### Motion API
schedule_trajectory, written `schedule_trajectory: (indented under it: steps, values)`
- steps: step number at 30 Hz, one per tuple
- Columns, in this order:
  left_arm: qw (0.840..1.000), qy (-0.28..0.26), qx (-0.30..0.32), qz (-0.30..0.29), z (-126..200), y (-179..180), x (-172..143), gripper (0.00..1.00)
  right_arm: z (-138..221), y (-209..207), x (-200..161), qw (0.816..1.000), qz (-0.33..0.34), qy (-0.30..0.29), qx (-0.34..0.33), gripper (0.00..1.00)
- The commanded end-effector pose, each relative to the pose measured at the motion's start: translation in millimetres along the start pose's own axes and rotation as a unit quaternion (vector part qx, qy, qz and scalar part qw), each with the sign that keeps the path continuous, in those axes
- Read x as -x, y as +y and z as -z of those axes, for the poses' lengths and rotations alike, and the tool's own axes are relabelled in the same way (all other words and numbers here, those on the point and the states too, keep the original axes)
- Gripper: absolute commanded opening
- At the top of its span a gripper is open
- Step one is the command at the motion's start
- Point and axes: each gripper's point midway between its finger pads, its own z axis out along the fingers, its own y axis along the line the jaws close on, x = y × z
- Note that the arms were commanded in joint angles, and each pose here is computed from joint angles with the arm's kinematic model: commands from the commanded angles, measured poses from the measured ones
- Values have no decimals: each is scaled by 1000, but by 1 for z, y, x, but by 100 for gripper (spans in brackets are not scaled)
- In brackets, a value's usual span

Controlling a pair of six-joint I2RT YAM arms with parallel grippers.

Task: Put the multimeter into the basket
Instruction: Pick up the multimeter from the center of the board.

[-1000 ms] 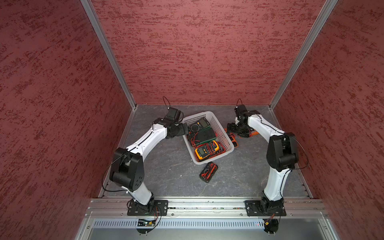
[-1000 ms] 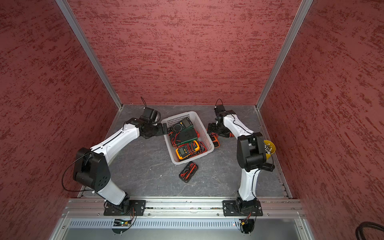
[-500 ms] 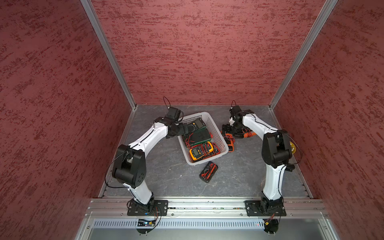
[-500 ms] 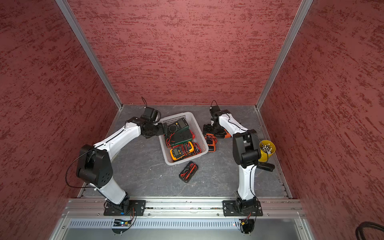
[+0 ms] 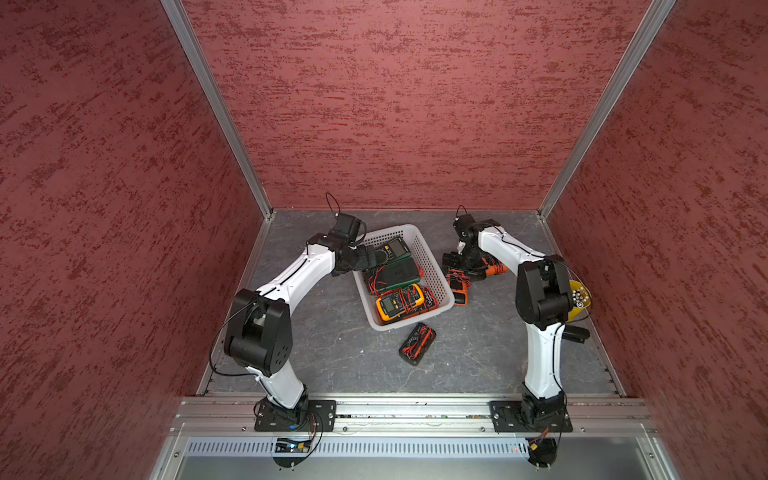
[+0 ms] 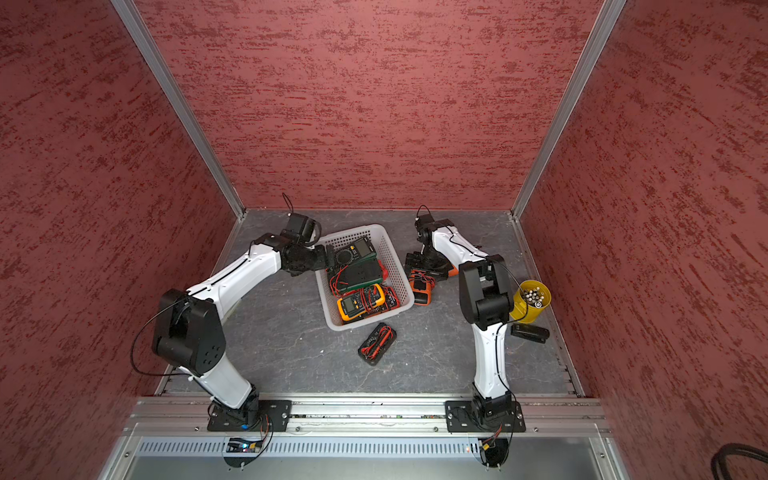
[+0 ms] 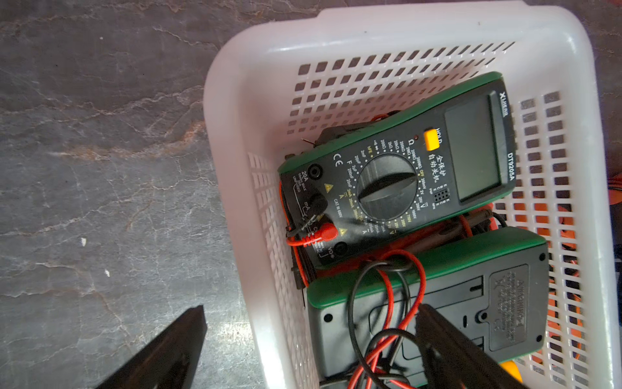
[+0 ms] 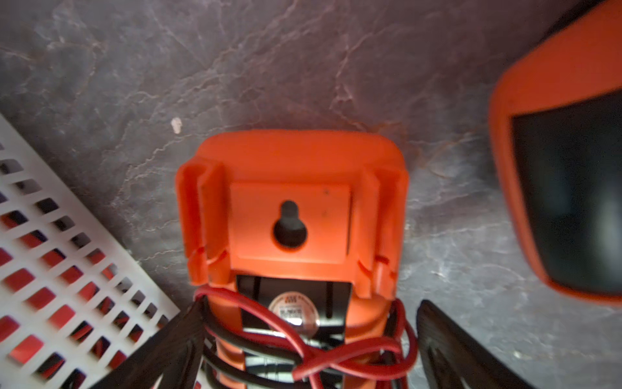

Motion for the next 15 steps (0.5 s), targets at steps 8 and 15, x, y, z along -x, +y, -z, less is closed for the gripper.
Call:
schedule_trajectory:
  steps: [8, 15]
  values:
    - [1000, -17, -4, 0, 6, 3, 17, 100, -1, -13, -18, 999, -6, 34, -19, 99]
    - [1000, -18, -2, -1, 6, 5, 21, 100, -19, -6, -10, 999, -33, 35, -15, 99]
